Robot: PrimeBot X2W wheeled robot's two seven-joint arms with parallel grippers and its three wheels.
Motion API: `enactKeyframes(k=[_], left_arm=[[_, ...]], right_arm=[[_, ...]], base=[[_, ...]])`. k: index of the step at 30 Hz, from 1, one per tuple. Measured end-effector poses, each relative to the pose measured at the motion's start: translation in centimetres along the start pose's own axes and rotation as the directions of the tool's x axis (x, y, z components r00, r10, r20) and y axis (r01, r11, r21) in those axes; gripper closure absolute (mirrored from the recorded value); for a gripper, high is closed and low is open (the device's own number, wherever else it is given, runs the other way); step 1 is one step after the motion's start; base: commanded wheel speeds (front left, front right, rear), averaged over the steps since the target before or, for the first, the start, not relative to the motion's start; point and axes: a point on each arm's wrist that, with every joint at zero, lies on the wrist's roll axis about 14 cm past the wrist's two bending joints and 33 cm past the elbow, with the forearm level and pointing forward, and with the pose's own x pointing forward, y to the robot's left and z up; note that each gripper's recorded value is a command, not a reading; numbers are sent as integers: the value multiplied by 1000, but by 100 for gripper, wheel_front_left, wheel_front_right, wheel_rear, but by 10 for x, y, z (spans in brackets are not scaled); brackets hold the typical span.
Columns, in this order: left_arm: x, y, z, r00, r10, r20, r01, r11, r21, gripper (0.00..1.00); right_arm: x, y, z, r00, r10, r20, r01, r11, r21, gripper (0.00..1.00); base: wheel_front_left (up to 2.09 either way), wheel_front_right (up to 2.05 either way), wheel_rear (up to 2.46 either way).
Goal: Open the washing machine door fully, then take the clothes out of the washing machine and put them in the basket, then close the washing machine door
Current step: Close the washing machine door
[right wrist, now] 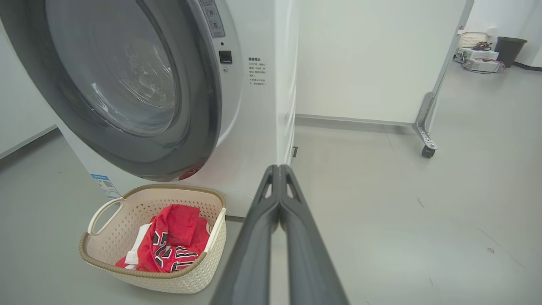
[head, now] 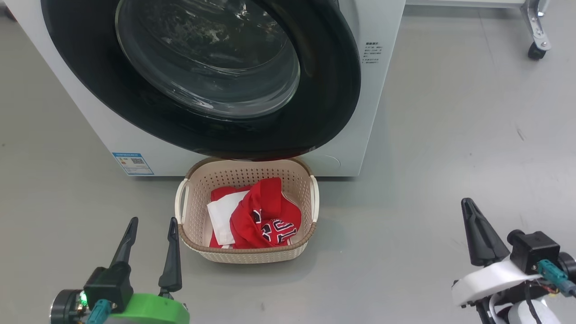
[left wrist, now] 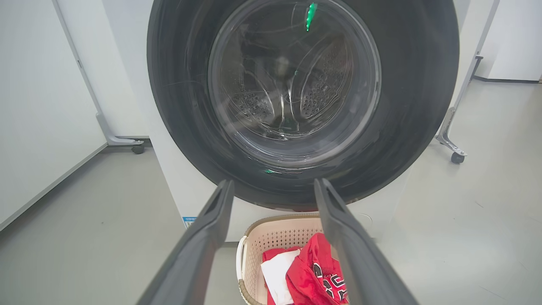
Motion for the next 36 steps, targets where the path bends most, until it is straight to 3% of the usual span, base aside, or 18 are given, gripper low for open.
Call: enactKeyframes(k=[8, 19, 36], left_arm=[[3, -5, -4, 1000, 0, -11, 1, 1000, 5, 0], [9, 2, -1, 1000, 30, 2, -30, 999, 19, 0], [20, 15, -5, 997, 83, -5, -82, 996, 45, 0]], right_arm=[[42, 28, 34, 985, 145, 88, -141, 989, -55, 100], [90, 111, 77, 905, 390, 168, -383, 921, -75, 100], [161, 167, 75, 848, 524, 78, -513, 849, -129, 100]], base=[[0, 0, 0], [0, 0, 0], [0, 0, 0]])
